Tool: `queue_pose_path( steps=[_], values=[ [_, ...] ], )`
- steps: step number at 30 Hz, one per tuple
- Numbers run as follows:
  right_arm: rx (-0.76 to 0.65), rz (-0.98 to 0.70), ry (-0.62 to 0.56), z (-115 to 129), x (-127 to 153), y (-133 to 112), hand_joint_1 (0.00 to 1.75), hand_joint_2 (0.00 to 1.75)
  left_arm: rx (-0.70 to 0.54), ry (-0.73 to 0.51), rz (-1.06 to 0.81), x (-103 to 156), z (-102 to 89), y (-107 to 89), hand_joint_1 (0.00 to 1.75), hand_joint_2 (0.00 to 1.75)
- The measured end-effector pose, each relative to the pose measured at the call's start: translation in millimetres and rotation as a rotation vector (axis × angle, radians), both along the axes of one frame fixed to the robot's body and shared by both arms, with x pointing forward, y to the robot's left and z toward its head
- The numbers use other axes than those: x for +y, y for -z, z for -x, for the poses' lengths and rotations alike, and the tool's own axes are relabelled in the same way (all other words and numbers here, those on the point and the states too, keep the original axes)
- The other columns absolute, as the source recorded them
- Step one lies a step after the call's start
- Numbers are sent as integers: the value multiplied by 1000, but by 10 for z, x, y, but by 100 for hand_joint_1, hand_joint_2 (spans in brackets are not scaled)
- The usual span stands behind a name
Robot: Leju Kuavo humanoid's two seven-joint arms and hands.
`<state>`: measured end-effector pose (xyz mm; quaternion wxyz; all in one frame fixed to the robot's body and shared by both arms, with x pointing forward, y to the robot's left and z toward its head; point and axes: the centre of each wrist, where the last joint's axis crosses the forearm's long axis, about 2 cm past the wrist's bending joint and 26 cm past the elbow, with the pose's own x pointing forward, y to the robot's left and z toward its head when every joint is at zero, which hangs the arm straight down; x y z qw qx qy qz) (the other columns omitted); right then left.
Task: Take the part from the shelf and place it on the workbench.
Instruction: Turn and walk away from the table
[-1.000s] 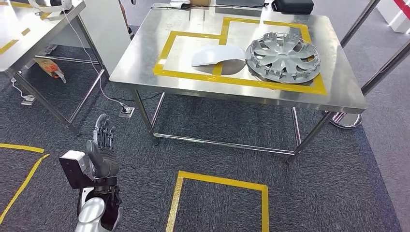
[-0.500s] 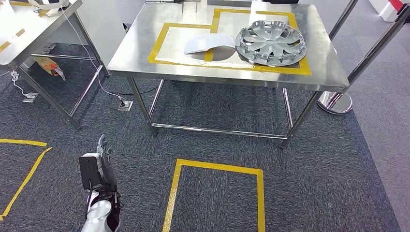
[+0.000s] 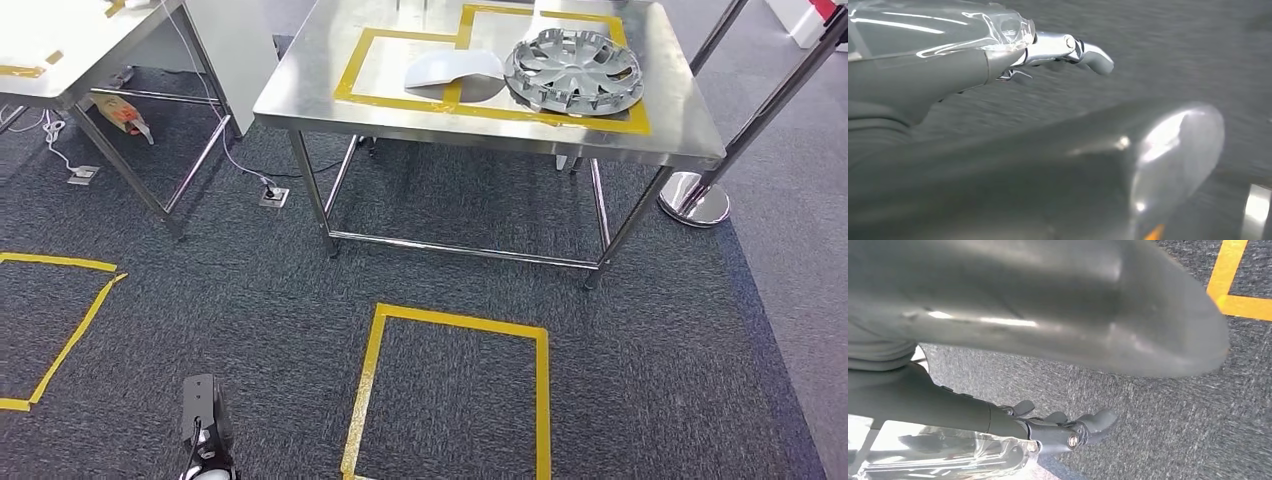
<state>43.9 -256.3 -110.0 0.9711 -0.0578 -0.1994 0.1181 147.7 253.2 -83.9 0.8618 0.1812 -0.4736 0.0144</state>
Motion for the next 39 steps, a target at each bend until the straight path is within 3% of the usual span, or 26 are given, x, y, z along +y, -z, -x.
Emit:
queue_pose_path(
  steps=[12, 24, 26, 28, 30, 39],
  values=[
    [4, -15, 35, 5, 16, 0, 0, 0, 472, -45, -43, 192, 650, 189, 0, 0],
    [22, -13, 47, 57, 13, 6, 0, 0, 670, -96, -50, 320, 883, 234, 0, 0],
    [25, -10, 46, 56, 5, 6, 0, 87, 698, -104, -36, 322, 893, 236, 0, 0],
    [33, -8, 45, 57, 2, 6, 0, 175, 738, -117, -22, 322, 910, 239, 0, 87],
    [40, -5, 43, 45, -3, 5, 0, 175, 785, -131, -11, 318, 920, 241, 0, 175],
    [52, -13, 65, 37, 6, 4, 0, 175, 876, -58, -18, 295, 949, 248, 0, 175]
  ],
)
